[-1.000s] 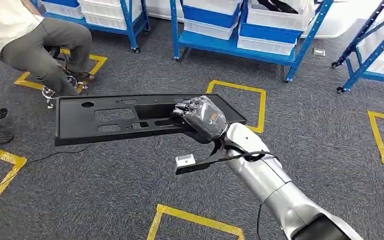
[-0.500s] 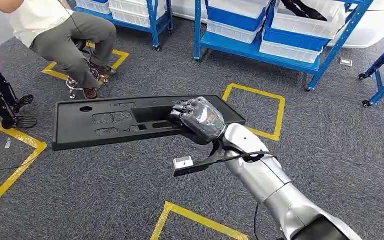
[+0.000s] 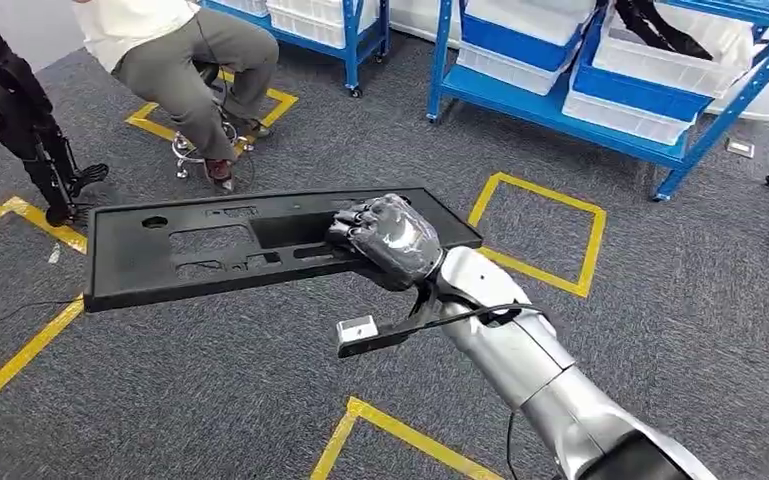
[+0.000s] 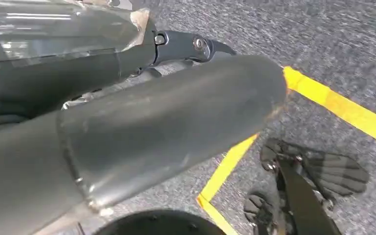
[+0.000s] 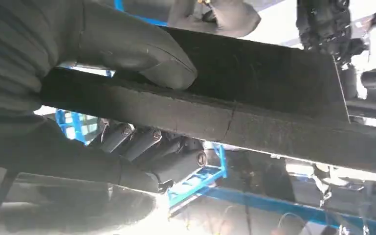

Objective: Take the parts from the cabinet and place them on the table.

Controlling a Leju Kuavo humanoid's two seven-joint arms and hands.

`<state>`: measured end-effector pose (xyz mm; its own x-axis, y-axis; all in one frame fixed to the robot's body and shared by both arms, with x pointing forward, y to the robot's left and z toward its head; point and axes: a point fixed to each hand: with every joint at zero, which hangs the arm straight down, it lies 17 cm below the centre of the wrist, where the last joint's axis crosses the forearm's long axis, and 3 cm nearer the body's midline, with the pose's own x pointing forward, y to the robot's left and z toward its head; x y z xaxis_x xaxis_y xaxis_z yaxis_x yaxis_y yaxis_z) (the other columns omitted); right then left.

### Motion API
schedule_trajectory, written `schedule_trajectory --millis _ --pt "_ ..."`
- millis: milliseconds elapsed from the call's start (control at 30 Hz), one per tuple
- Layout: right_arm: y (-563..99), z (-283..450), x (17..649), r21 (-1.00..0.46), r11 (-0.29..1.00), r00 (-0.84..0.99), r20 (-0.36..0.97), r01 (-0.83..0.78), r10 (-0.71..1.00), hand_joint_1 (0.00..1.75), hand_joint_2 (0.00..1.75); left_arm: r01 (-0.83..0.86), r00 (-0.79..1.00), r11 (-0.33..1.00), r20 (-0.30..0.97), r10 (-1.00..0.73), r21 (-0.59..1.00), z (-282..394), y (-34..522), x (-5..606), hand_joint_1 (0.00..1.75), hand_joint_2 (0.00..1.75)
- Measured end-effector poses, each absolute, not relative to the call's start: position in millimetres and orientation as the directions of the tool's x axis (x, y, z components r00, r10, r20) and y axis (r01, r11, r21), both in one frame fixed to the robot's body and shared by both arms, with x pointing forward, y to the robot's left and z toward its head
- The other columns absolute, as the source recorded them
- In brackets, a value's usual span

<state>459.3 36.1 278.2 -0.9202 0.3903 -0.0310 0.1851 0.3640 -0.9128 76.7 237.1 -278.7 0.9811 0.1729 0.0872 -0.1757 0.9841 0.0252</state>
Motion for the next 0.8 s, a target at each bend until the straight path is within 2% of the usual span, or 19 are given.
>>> schedule_trajectory --millis 800 --pt "38.8 274.9 452.4 -0.923 0.336 -0.923 -0.048 0.187 0.381 1.68 1.75 -0.121 0.990 0.992 0.076 0.118 0.033 -279.5 244.6 73.4 0.00 0.00"
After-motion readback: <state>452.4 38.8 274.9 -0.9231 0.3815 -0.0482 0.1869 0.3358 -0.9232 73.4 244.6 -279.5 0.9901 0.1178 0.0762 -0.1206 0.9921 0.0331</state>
